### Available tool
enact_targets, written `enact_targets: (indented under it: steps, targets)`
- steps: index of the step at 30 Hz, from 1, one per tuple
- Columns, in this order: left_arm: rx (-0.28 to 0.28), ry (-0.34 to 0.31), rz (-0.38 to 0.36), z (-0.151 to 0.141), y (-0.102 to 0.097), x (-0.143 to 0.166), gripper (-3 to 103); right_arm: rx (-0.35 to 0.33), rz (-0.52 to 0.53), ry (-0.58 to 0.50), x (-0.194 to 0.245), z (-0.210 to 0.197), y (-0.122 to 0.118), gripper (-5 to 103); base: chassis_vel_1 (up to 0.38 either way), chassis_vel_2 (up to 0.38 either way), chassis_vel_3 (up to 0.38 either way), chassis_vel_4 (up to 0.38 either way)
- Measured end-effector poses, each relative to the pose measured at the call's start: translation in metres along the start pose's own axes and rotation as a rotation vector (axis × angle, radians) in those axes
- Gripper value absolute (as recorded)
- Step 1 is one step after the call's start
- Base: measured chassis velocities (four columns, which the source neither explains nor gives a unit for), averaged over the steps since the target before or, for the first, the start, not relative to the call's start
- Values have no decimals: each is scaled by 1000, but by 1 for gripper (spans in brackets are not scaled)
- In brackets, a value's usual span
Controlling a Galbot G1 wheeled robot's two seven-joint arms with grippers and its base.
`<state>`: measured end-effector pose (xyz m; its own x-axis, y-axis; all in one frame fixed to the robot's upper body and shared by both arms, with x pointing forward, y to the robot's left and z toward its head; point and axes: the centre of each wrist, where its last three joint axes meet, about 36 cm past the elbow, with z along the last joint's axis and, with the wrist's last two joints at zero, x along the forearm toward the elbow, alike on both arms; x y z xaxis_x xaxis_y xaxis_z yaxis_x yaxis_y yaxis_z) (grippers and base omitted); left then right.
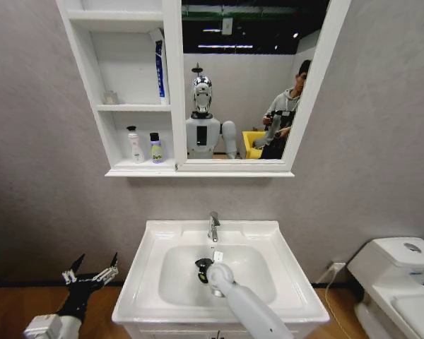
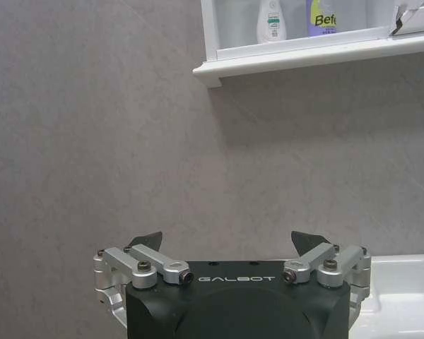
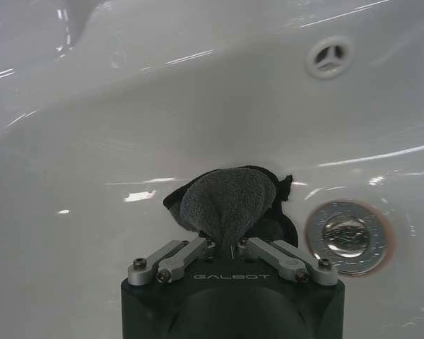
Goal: Move facial cleanser and shampoo from washbasin to cabinet, then wipe washbasin with towel.
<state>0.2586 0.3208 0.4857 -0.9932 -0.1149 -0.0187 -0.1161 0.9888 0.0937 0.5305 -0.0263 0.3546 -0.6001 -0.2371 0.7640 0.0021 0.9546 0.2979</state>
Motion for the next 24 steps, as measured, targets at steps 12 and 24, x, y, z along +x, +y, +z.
enact_targets:
  steps: [12, 24]
  targets:
    - [0, 0, 0, 0, 0, 0, 100, 44, 69, -10, -12, 15, -16, 8, 0, 0, 0, 0]
    - [0, 0, 0, 0, 0, 0, 100, -8, 208, -38, 5, 4, -83, 8, 0, 0, 0, 0]
